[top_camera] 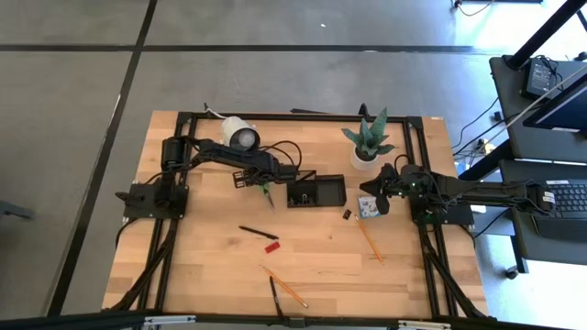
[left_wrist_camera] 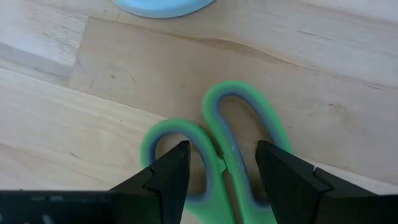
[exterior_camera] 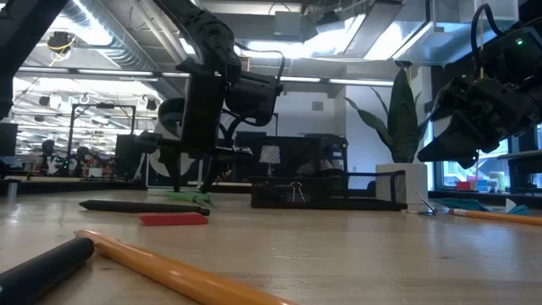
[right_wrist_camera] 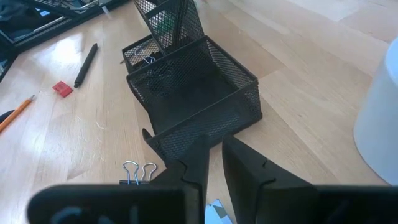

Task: Pick and place office supplies into organizer
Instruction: Put the green scissors in the desk organizer

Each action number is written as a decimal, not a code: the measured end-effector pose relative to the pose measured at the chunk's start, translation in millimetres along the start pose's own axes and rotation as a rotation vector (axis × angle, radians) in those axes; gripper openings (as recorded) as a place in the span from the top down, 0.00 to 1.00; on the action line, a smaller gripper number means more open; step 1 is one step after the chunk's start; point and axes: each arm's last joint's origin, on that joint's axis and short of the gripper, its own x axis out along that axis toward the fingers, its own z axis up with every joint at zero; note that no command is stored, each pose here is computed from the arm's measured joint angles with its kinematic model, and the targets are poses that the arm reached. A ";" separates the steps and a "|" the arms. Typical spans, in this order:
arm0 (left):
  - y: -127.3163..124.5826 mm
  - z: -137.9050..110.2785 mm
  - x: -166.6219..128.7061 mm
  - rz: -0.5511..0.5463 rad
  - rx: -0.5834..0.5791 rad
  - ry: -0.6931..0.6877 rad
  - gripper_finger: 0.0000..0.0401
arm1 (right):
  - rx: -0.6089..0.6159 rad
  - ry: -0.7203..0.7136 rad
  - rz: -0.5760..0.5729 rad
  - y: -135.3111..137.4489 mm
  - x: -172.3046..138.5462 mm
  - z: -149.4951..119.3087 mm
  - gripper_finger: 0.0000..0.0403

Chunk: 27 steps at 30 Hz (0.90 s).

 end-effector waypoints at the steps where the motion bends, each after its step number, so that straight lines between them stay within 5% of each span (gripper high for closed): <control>1: -0.1 0.0 0.0 -0.001 -0.001 0.000 0.55 | 0.001 0.000 0.000 0.0 0.0 0.0 0.87; 17: -0.6 0.0 -0.1 -0.009 0.011 -0.018 0.56 | 0.001 0.000 0.000 0.0 0.0 0.0 0.87; 27: -1.0 0.2 -0.3 -0.010 0.110 -0.021 0.83 | 0.000 0.000 0.000 0.0 0.0 0.0 0.87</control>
